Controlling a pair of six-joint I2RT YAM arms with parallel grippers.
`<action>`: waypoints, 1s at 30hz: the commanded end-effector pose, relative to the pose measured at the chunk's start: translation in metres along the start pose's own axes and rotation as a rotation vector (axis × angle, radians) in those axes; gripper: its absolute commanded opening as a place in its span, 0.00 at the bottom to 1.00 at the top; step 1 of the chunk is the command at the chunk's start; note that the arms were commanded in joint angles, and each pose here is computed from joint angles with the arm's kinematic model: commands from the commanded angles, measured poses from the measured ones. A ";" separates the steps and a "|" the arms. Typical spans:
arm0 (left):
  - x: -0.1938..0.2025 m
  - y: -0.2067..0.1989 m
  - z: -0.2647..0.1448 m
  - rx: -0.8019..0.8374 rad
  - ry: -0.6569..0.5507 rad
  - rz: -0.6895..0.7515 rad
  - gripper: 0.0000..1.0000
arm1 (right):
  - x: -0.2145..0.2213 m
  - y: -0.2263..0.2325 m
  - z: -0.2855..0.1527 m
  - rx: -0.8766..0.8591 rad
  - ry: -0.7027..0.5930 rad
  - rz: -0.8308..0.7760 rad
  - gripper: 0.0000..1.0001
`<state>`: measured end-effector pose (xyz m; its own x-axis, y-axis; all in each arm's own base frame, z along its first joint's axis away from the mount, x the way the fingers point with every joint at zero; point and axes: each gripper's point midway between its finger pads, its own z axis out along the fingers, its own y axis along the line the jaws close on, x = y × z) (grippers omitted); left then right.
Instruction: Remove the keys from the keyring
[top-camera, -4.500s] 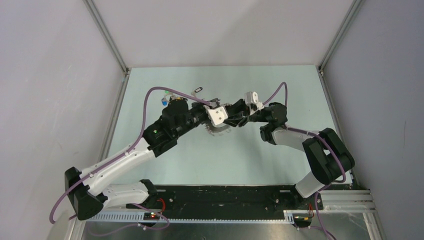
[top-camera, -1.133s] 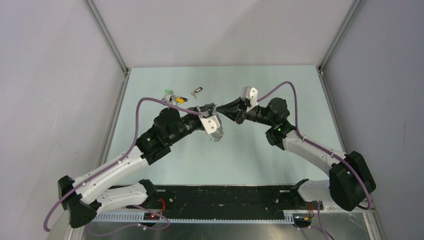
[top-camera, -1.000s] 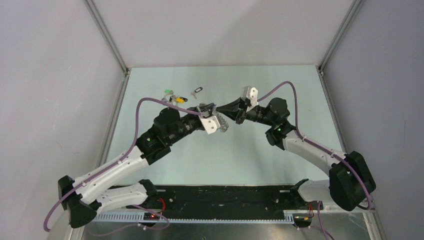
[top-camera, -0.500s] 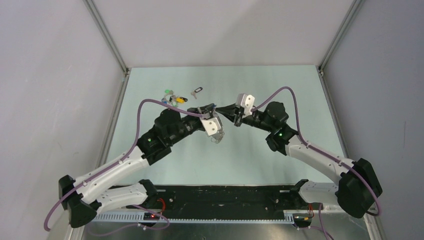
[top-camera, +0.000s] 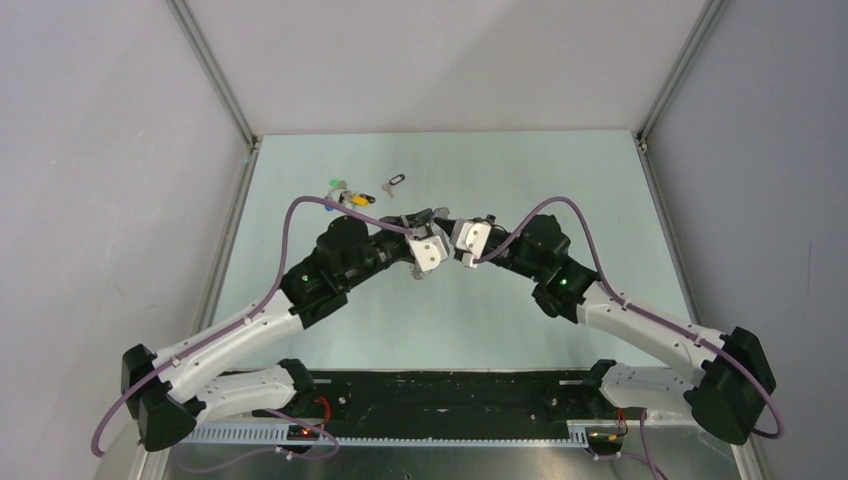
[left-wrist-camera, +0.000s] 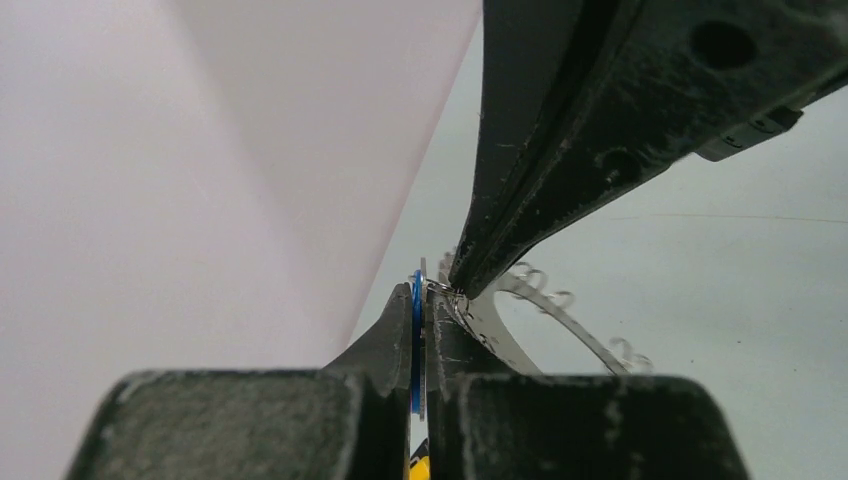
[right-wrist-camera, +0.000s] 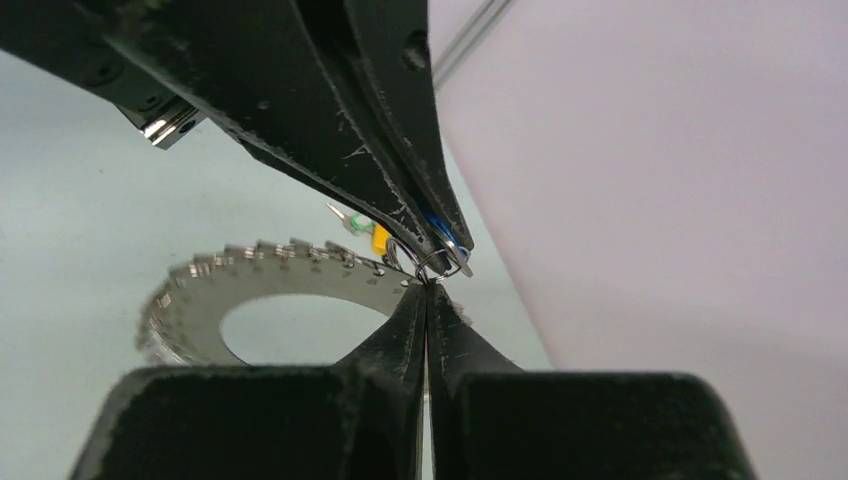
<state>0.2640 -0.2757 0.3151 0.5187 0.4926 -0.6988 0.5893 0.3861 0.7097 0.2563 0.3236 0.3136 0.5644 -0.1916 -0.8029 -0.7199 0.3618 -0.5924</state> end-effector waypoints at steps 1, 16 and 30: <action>-0.007 0.012 0.003 -0.051 -0.020 0.013 0.00 | -0.051 -0.011 -0.002 0.022 -0.090 -0.154 0.01; -0.014 0.023 -0.005 -0.090 -0.033 -0.016 0.00 | -0.047 -0.027 -0.019 0.075 -0.105 0.048 0.29; -0.021 0.021 -0.008 -0.070 -0.070 -0.001 0.00 | -0.021 -0.015 -0.024 -0.128 -0.154 0.214 0.27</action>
<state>0.2652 -0.2732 0.3158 0.5071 0.4978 -0.7036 0.5852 0.4006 0.7051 0.2608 0.2899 0.3314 0.4438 -0.0505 -0.8947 -0.8306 0.3516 -0.4319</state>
